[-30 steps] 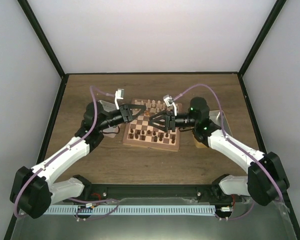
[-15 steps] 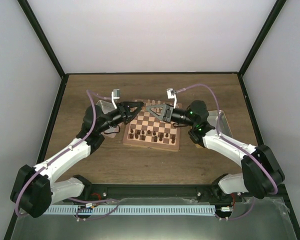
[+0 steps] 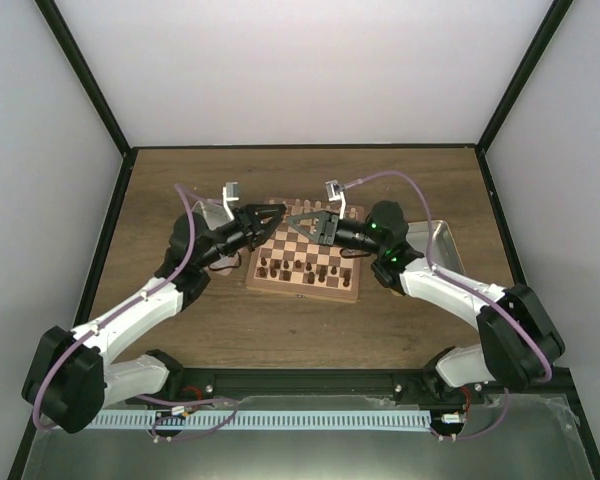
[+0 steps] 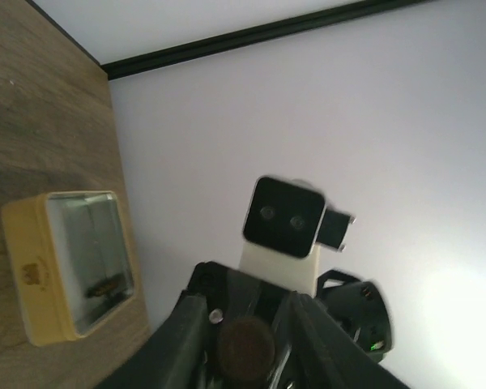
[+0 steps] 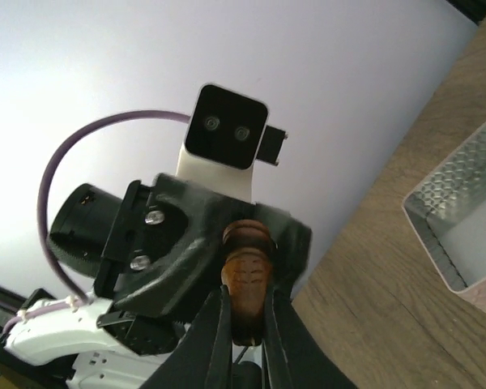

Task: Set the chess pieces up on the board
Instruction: Place the chess piece on the chessboard.

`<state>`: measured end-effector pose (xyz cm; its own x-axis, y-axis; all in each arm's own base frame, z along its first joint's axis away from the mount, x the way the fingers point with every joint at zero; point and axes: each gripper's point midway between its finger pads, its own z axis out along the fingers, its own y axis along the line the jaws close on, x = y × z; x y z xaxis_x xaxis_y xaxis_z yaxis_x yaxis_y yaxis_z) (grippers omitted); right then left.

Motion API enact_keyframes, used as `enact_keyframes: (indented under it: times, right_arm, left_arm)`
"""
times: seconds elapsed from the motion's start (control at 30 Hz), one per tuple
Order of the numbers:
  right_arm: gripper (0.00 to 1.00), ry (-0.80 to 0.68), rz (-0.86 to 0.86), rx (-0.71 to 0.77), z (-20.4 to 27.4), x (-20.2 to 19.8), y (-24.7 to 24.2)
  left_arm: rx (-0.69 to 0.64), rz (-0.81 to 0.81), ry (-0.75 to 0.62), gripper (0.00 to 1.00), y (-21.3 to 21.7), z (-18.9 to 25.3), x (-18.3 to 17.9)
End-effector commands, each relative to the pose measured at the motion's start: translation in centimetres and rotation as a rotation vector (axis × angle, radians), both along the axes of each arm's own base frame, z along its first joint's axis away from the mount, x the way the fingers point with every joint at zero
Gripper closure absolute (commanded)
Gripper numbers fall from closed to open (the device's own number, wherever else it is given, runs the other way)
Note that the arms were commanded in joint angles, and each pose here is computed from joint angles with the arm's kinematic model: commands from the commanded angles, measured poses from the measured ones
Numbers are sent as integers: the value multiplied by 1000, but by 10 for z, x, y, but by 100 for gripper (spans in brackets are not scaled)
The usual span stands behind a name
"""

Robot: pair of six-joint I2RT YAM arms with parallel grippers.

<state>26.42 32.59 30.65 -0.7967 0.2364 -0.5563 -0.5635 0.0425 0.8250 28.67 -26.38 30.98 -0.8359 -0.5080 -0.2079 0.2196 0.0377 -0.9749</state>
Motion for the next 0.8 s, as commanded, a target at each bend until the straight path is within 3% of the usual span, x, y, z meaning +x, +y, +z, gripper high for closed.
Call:
enact_keyframes:
  times: [0.0, 0.1, 0.2, 0.33, 0.5, 0.63, 0.77]
  right_arm:
    - [99, 21, -98, -66, 8, 15, -3]
    - [99, 104, -169, -272, -27, 23, -12]
    - [99, 220, -232, -534, -72, 21, -34]
    - [99, 356, -262, -856, -123, 1, -74]
    - [99, 413, -226, -1076, -140, -27, -107]
    - [99, 450, -215, -1229, -154, -37, -120]
    - [99, 440, -153, -1299, -167, -45, -107]
  left_arm:
    - [55, 26, -29, 52, 6, -8, -3]
    - [196, 135, -66, 32, 23, -21, 2]
    - [393, 285, -110, 21, 52, -37, 10]
    - [694, 445, -180, 17, 93, -50, 16]
    - [964, 544, -300, 12, 124, -34, 21]
    - [1052, 602, -337, 9, 139, -30, 23]
    - [1060, 602, -341, 9, 139, -32, 23]
